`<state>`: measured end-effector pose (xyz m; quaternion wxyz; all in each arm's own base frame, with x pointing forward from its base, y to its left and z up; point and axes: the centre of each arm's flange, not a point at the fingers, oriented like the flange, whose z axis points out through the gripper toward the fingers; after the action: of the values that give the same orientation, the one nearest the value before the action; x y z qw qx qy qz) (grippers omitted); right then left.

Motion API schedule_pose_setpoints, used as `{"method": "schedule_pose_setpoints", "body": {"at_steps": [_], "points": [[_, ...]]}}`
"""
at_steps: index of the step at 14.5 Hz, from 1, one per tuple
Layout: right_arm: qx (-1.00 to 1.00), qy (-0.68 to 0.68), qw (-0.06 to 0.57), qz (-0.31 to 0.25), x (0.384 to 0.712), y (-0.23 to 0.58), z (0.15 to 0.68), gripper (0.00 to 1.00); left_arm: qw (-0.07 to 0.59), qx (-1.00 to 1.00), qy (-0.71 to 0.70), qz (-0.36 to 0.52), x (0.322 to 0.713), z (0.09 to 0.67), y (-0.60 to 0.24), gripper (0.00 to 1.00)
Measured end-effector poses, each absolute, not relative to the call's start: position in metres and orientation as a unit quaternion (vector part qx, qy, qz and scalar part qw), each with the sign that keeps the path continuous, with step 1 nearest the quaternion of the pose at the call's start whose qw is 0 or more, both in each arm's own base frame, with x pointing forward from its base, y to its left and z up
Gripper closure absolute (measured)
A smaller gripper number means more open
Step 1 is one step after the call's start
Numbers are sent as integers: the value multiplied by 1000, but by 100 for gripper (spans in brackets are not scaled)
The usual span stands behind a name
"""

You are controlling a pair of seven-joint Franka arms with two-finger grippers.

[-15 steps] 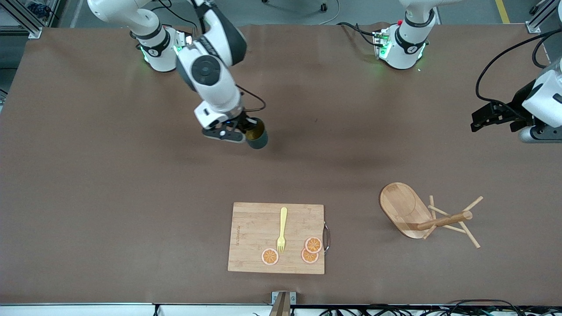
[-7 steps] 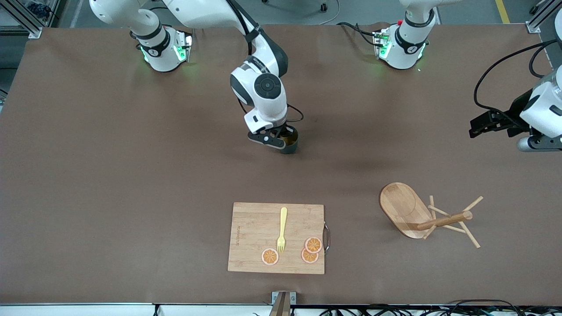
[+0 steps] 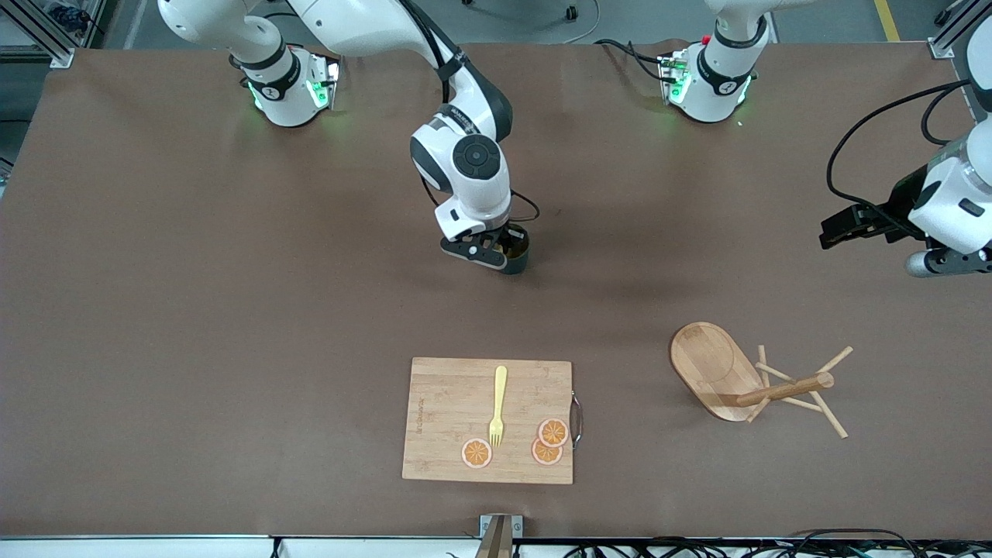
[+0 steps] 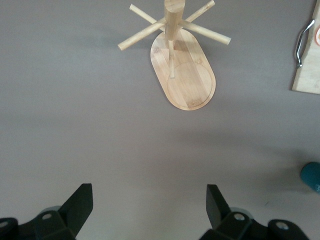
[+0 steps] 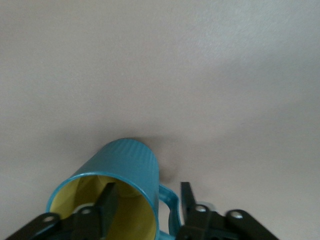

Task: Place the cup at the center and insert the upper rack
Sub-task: 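Set the mug down, open the right gripper while the left gripper approaches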

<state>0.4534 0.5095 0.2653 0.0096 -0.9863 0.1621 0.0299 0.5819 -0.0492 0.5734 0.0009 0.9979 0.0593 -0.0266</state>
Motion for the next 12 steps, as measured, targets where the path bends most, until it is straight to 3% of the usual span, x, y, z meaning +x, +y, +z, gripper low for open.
{"method": "schedule_pose_setpoints", "body": {"at_steps": [3, 4, 12], "points": [[-989, 138, -1, 47, 480, 493, 327, 4, 2, 993, 111, -27, 573, 575, -111, 0], [-991, 126, 3, 49, 493, 478, 351, 0, 2, 991, 128, -27, 567, 575, -134, 0], [-993, -16, 10, 113, 600, 186, 465, 0, -38, 974, 221, -38, 509, 538, -307, 0]]}}
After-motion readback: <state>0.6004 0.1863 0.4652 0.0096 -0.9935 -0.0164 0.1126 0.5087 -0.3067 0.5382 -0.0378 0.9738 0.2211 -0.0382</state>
